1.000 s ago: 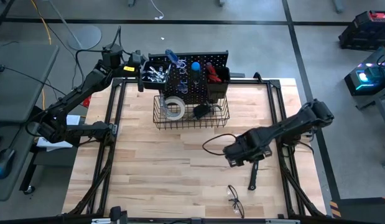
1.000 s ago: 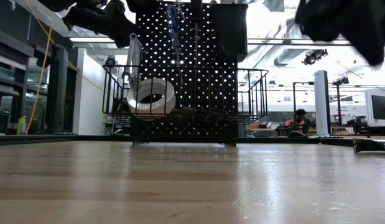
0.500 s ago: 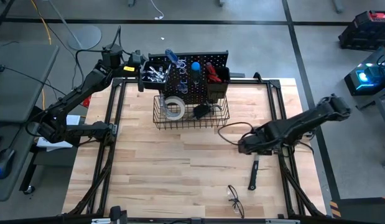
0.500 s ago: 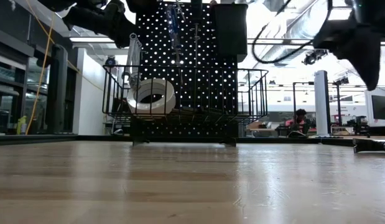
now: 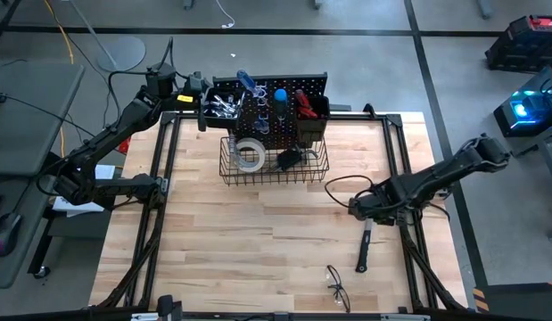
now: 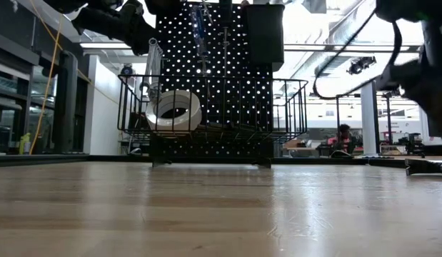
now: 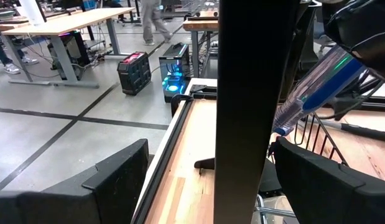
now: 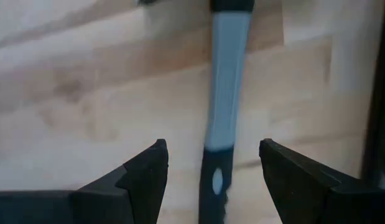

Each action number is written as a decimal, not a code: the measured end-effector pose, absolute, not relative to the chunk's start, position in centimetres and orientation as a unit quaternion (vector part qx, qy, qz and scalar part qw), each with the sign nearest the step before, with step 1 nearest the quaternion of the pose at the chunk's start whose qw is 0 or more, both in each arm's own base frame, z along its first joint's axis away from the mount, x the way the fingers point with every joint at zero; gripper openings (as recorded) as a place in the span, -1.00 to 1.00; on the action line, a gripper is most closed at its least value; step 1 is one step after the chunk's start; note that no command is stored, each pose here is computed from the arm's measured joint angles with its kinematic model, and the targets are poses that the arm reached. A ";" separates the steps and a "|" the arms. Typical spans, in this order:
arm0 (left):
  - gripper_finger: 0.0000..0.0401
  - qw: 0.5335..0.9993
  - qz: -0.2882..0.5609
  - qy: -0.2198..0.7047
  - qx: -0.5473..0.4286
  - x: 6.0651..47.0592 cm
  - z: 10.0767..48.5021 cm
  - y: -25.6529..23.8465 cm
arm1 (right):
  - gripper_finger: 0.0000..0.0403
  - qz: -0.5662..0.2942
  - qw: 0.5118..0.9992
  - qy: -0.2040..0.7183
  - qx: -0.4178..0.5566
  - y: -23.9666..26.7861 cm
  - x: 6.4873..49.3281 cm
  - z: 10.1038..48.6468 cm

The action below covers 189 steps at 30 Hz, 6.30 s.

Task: Hang tools onto peg board
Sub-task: Put the hammer in the right black bin on the pegboard, then put the safety glasses in the wire basket on the pegboard

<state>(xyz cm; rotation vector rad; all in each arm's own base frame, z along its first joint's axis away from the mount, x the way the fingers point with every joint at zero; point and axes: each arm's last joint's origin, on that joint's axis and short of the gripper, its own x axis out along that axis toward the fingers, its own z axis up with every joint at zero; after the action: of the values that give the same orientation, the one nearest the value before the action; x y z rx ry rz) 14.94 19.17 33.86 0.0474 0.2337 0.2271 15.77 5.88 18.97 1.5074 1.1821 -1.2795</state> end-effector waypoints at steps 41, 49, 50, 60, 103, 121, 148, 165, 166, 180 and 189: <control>0.61 0.981 0.141 0.124 0.046 14.9 33.9 19.4 | -0.72 -0.515 0.561 0.388 0.518 5.2 18.8 21.3; 0.61 0.982 0.142 0.122 0.035 14.9 33.9 19.4 | -0.72 -0.504 0.679 0.259 0.466 5.1 19.6 32.3; 0.61 0.982 0.142 0.122 0.035 14.9 33.9 19.4 | -0.72 -0.500 0.699 0.232 0.456 4.9 19.5 34.0; 0.61 0.982 0.144 0.120 0.023 14.9 33.9 19.4 | -0.72 -0.495 0.849 -0.035 0.180 0.9 21.4 50.0; 0.61 0.982 0.145 0.114 0.033 14.9 34.1 19.4 | -0.72 -0.480 0.867 0.089 0.100 -6.2 28.8 49.5; 0.61 0.982 0.146 0.113 0.030 14.9 34.1 19.4 | -0.02 -0.474 0.868 0.106 0.107 -6.2 29.6 48.7; 0.61 0.983 0.145 0.113 0.030 14.9 34.1 19.4 | 0.01 -0.453 0.887 0.062 0.066 -5.3 27.7 51.9; 0.61 0.982 0.145 0.114 0.042 14.9 34.1 19.4 | 0.01 -0.154 0.914 0.243 0.287 -0.9 26.9 50.0; 0.61 0.982 0.145 0.114 0.042 14.9 34.1 19.4 | 0.01 -0.150 0.901 0.271 0.305 -0.3 27.0 49.4; 0.61 0.982 0.145 0.109 0.049 14.9 34.3 19.4 | 0.01 -0.181 0.615 0.634 0.431 13.8 30.3 32.4; 0.61 0.982 0.145 0.107 0.050 14.9 34.3 19.4 | -0.01 -0.176 0.530 0.628 0.542 17.2 31.1 24.0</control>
<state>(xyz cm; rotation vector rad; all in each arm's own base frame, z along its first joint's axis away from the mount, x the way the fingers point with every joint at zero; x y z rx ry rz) 14.94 19.44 34.30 0.1001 0.2154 0.2918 31.10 17.20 24.01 1.2938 1.4983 -0.4190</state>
